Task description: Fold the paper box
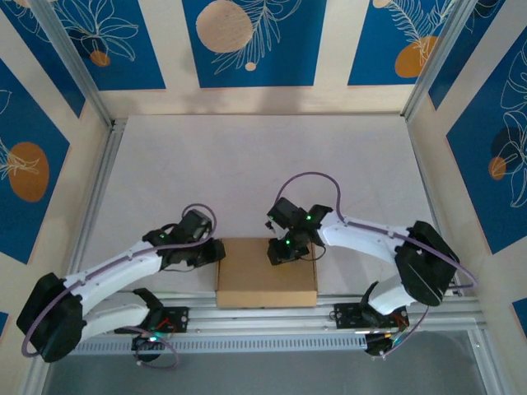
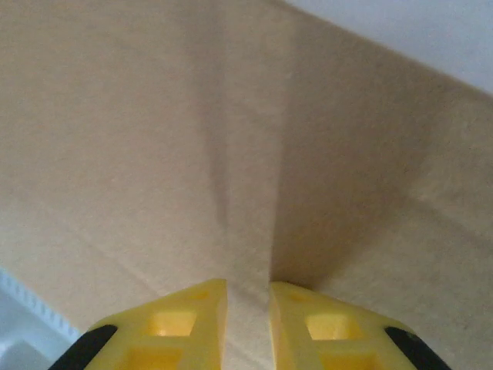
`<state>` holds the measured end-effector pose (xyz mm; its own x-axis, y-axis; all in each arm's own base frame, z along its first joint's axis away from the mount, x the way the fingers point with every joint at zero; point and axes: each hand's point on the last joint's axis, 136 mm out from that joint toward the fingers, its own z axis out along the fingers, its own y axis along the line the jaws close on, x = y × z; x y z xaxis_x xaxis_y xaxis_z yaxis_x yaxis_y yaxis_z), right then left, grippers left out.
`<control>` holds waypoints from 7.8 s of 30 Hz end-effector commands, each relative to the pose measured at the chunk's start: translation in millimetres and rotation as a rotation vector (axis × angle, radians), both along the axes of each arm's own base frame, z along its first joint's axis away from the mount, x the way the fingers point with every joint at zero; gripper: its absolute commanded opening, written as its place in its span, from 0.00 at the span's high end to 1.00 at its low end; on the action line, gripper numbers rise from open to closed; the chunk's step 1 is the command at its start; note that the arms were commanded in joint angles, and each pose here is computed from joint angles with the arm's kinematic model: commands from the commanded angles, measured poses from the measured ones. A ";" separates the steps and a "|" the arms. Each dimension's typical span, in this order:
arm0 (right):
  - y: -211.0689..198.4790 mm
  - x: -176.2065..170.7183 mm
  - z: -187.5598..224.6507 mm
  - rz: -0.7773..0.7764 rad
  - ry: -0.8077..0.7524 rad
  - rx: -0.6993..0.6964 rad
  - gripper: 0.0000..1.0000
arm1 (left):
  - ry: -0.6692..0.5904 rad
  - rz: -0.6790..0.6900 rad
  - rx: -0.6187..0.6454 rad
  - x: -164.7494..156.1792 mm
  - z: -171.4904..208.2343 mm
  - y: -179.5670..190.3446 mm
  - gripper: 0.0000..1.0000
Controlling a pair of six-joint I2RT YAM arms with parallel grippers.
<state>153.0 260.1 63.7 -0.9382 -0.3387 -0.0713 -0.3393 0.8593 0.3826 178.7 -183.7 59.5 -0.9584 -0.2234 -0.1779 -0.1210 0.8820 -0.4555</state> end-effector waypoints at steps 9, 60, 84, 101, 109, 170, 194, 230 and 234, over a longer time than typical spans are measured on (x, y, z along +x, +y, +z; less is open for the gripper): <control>-14.9 39.3 84.4 -0.138 -0.144 0.319 0.46 | -0.001 0.057 0.143 11.8 -36.2 24.3 0.75; -46.6 38.4 14.7 -0.431 0.283 0.640 0.08 | 0.156 0.184 0.048 -23.4 -92.9 65.0 1.00; -76.0 42.0 76.3 -0.734 0.321 0.803 0.62 | -0.653 -0.495 0.313 28.3 143.5 11.6 0.39; -78.9 44.2 102.1 -0.735 0.383 0.883 0.64 | -1.357 -1.202 1.106 -6.0 158.8 -108.3 0.11; -77.6 42.2 110.8 -0.724 0.406 0.926 0.64 | -1.533 -1.057 1.289 7.6 165.0 -122.2 0.27; -113.5 55.3 104.0 -0.855 0.153 0.717 0.32 | -1.247 -1.049 0.945 11.9 112.0 -124.3 0.43; -86.4 17.7 16.6 -0.717 0.190 0.450 0.13 | -0.378 -0.535 0.020 196.1 34.8 -76.6 0.35; -64.1 125.7 -15.8 -0.818 0.041 0.618 0.00 | 0.124 -0.339 0.042 164.0 -95.0 -23.9 0.77; -46.9 147.4 22.7 -0.775 -0.046 0.794 0.03 | 0.134 -0.336 0.019 157.4 -94.8 -27.2 0.78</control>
